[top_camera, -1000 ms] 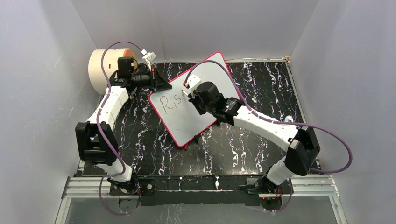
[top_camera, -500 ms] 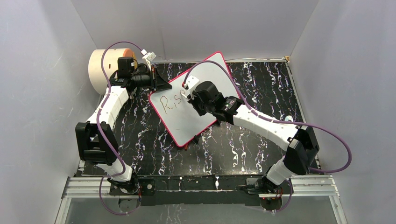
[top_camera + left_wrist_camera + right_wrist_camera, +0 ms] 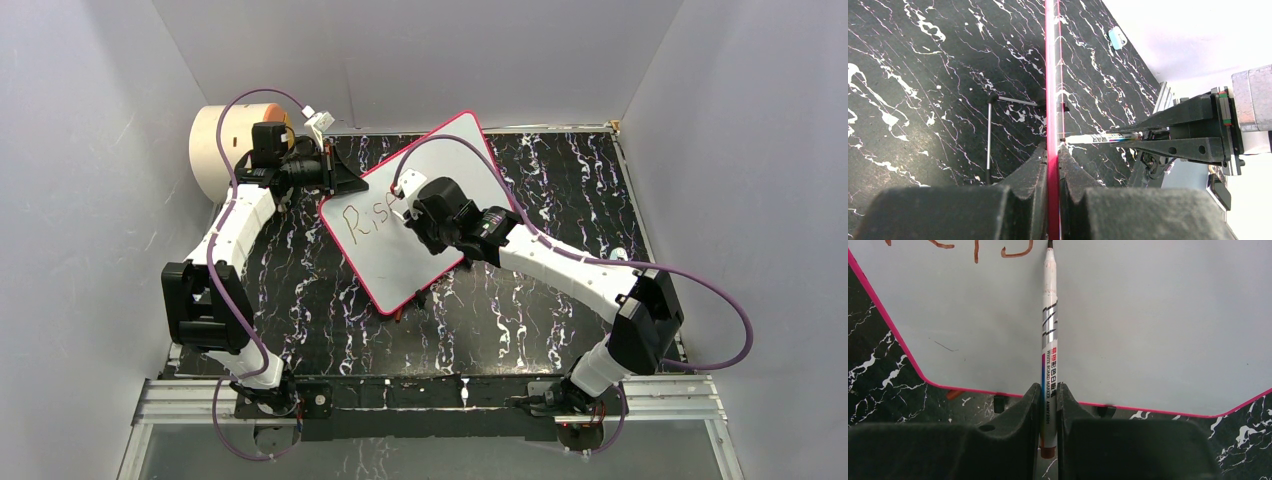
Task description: Write a sentence on the whiteboard
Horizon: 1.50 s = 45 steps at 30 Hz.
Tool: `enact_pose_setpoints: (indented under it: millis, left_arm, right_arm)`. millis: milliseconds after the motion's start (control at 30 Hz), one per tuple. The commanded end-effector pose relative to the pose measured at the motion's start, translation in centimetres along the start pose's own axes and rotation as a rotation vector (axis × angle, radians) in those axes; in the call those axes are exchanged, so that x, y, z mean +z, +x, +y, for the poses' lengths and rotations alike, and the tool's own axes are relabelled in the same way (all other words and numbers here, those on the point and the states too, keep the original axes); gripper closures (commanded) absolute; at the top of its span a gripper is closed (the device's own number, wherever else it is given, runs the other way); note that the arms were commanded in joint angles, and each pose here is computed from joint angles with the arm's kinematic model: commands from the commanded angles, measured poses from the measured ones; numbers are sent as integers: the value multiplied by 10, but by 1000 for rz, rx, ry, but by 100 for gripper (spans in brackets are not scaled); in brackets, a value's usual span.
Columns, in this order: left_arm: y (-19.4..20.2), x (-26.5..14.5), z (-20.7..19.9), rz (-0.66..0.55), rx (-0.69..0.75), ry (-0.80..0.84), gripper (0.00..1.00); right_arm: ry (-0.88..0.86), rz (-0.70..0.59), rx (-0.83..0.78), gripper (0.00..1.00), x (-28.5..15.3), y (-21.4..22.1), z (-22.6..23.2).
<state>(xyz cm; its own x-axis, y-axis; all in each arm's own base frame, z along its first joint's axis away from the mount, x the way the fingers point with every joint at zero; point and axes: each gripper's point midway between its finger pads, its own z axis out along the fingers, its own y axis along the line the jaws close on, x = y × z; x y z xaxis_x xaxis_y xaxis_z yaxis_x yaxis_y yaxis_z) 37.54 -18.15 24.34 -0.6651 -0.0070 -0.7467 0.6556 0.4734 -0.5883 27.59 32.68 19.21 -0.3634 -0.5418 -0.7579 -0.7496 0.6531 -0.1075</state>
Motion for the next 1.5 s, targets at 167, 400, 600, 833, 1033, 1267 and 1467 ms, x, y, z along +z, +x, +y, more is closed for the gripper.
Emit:
enact_pose_setpoints:
  millis: [167,400,600,833,1033,1267,1467]
  left_arm:
    - [27,3,-8,69,-42,19,100]
    - [28,3,-8,70,-46,20,100]
    - [28,3,-9,70,-44,20,100]
    - [27,3,-9,67,-41,17,100]
    - [26,3,-7,66,-39,7,100]
    - [13,-1,-8,43,-4,-32,97]
    - [-13,-11,-9,9,51,-115,71]
  right_arm:
    - [42,7,-11,100,-4,-2,-9]
    - [83,2,-15,100,-3,-2,-16]
    - [112,-25,-6,100,-3,-9,-21]
    - [110,-56,-1,100,-6,-15,-21]
    - [69,-135,6,100,-20,-27,-15]
    - [58,-169,7,100,-36,-31,-15]
    - [61,-208,18,100,-53,-35,-17]
